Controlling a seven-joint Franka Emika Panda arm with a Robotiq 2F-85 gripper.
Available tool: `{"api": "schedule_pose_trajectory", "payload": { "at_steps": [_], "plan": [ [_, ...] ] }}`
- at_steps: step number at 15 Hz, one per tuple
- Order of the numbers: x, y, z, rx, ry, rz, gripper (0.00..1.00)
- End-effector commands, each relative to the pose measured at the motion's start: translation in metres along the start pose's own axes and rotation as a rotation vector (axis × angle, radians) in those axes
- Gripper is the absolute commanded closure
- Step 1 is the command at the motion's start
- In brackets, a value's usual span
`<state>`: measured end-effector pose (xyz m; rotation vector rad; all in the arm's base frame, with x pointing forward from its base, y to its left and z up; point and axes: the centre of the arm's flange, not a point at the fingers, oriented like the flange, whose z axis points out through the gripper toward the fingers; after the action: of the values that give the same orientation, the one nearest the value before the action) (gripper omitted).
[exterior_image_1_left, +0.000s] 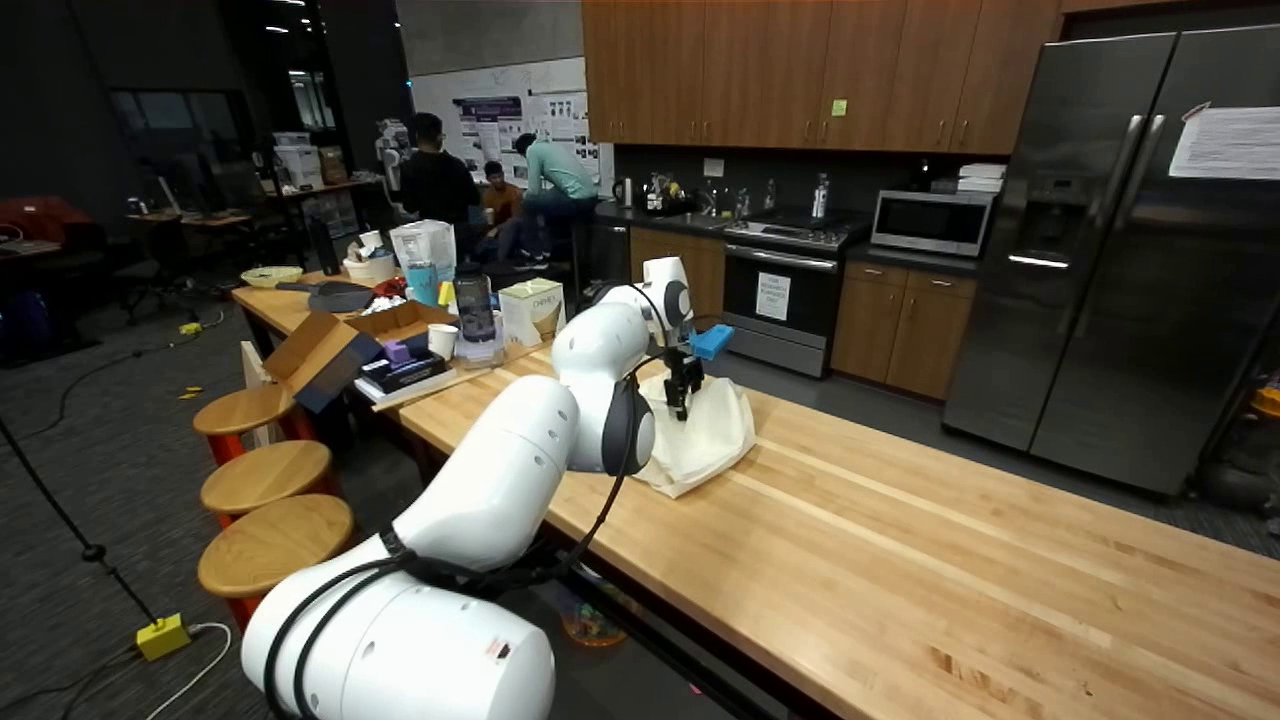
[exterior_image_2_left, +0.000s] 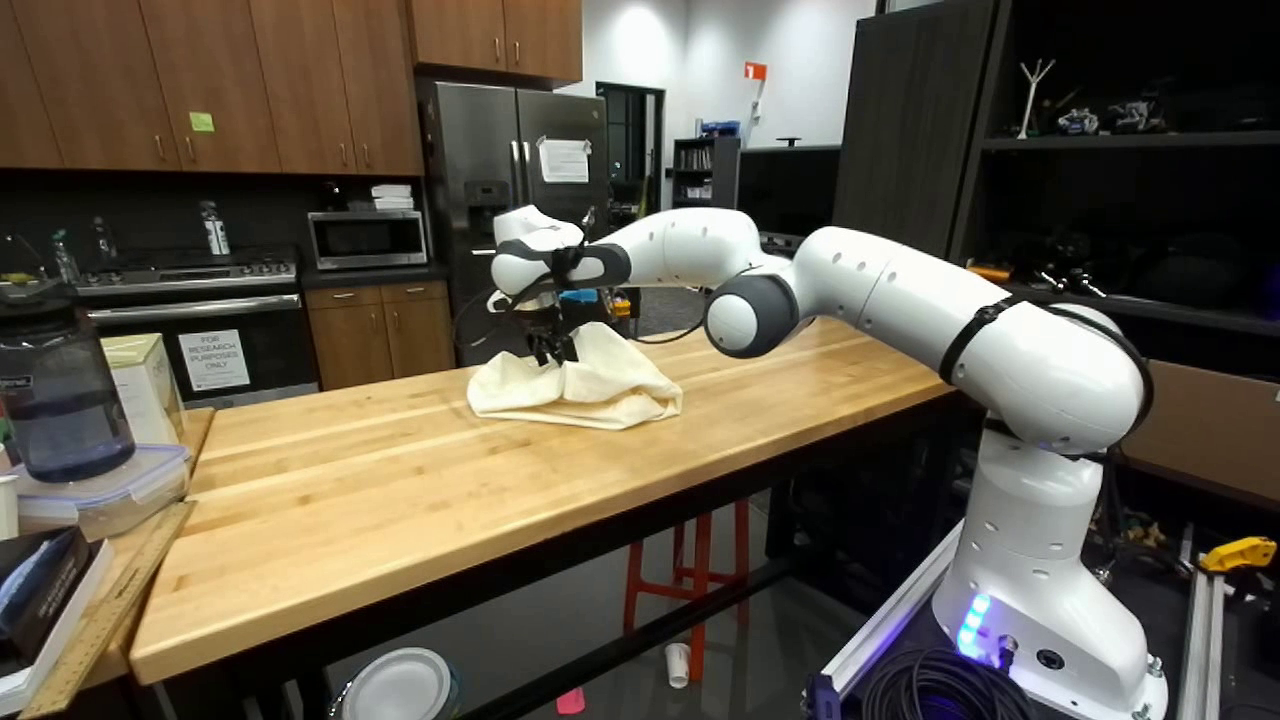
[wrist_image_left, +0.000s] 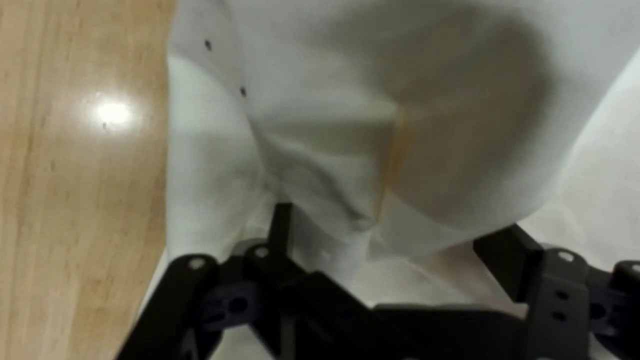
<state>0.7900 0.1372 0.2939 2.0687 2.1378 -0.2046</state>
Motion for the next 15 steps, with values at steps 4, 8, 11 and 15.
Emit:
{"api": "schedule_pose_trajectory", "payload": {
  "at_steps": [4, 8, 11, 15],
  "plan": [
    [0.02, 0.011, -0.026, 0.04, -0.012, -0.083, 0.64],
    [0.045, 0.001, -0.042, 0.079, -0.009, -0.205, 0.94],
    [0.068, -0.006, -0.047, 0.152, -0.05, -0.331, 1.0],
    [0.098, -0.015, -0.053, 0.212, -0.145, -0.495, 0.99]
  ]
}}
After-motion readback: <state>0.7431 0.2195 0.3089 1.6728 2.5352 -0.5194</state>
